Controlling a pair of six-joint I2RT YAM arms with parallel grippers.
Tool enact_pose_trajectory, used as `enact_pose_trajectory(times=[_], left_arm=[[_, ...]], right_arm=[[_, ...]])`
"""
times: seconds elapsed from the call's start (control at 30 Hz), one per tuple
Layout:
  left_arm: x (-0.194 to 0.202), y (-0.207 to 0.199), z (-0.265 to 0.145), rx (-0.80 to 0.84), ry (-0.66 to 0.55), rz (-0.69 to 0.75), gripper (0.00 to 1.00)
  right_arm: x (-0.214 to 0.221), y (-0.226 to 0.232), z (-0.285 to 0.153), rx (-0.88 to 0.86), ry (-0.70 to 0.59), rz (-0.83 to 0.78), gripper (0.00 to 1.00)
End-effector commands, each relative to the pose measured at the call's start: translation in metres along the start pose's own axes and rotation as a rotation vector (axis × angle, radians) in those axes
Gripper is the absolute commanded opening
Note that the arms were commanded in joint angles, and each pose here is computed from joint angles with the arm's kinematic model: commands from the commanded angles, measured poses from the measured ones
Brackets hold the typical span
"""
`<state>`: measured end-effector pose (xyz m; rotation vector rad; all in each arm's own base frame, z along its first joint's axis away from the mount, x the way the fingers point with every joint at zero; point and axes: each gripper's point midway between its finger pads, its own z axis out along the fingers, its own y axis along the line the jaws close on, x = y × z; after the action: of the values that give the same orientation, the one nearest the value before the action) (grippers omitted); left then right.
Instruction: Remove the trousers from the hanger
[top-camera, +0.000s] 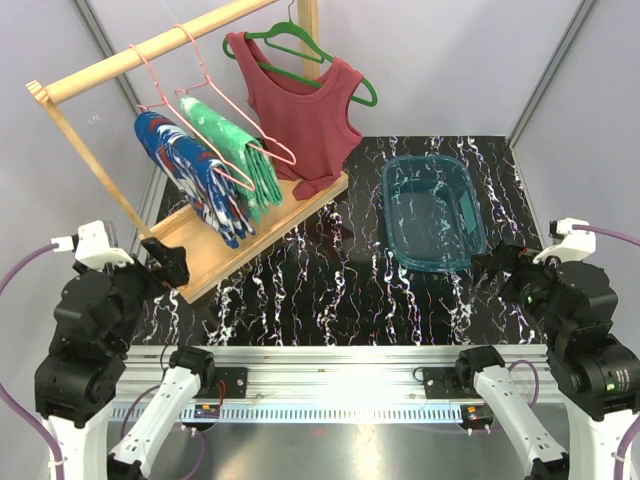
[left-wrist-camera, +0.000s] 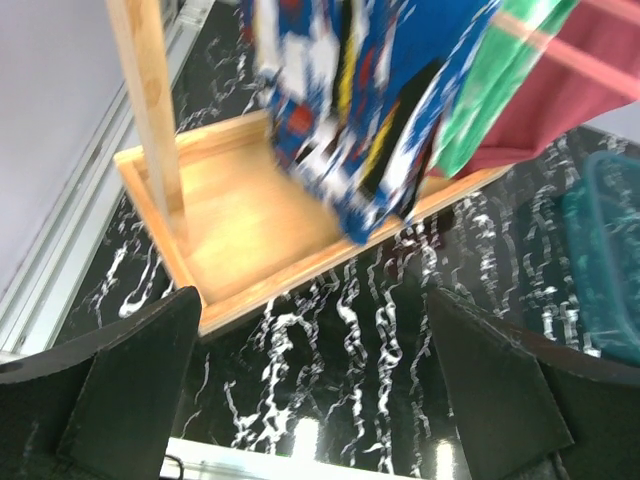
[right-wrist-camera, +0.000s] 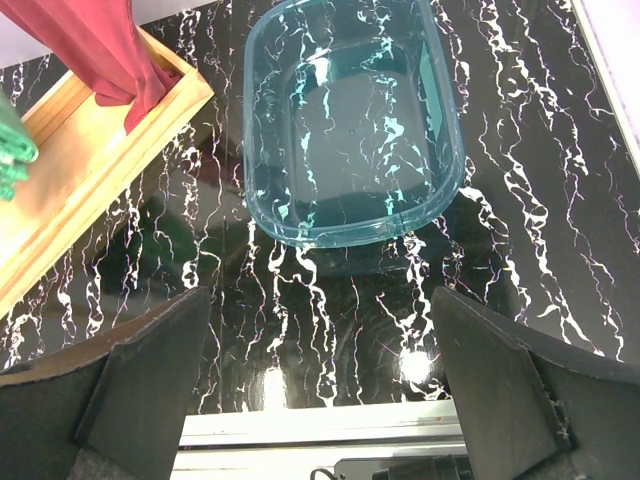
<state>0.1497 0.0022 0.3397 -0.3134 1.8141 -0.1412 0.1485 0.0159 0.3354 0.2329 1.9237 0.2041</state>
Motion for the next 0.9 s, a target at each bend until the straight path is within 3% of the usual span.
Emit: enact_pose_trajectory(times=[0.0, 0.23, 0.43, 0.87], left_arm=[[-0.038, -0.027, -0.007, 0.112, -0.065, -0.009, 0.99], [-0.083, -0.054, -0.001, 0.149, -0.080, -0.071, 0.99], [-0.103, -0.059, 0.052, 0.039, -0.073, -0.055, 0.99], [-0.152, -0.098, 0.101, 0.100, -0.157, -0.104, 0.99]], right_arm=[[-0.003, 0.005, 0.011, -0.015, -0.001, -0.005, 0.99], [0.005, 0.019, 0.024, -0.076, 0.047, 0.021, 0.99], [0.010, 0.025, 0.031, -0.102, 0.070, 0.028, 0.99], [0.021, 0.034, 0.039, -0.145, 0.115, 0.041, 0.99]])
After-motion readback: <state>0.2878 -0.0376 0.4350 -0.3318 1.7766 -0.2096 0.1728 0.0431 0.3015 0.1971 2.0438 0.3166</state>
